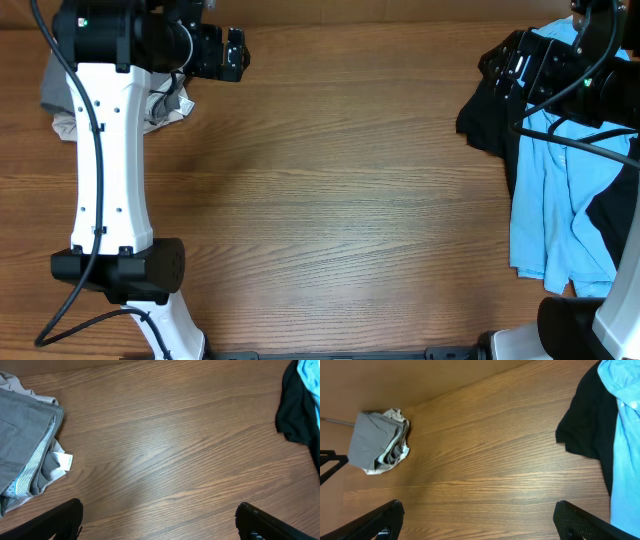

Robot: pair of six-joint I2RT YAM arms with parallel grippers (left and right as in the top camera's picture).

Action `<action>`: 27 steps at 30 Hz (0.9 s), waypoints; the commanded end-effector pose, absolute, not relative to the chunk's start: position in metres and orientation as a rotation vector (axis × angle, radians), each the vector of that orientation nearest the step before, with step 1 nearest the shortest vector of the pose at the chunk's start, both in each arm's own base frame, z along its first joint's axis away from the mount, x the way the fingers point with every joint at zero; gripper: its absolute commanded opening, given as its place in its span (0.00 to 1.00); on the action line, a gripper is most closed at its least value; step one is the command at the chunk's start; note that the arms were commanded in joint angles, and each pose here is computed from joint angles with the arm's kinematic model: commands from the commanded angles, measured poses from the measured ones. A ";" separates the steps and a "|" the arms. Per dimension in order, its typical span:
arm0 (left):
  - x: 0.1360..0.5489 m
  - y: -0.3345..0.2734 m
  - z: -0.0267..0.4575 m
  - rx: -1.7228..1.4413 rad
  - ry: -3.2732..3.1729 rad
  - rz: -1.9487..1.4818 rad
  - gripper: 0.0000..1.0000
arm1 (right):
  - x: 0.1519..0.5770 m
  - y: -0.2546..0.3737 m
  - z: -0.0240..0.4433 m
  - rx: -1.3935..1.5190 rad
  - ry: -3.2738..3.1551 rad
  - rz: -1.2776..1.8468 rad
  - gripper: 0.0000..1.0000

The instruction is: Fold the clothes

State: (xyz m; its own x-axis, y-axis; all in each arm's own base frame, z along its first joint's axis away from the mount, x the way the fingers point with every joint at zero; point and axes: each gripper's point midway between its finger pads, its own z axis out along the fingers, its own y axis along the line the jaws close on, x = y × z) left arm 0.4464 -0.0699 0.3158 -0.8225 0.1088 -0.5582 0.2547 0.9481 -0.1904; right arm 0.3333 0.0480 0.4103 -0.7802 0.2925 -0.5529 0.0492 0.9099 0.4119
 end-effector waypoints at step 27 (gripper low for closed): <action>0.442 -0.069 0.326 0.285 2.507 -0.307 1.00 | 0.295 0.014 0.471 0.217 1.950 0.268 1.00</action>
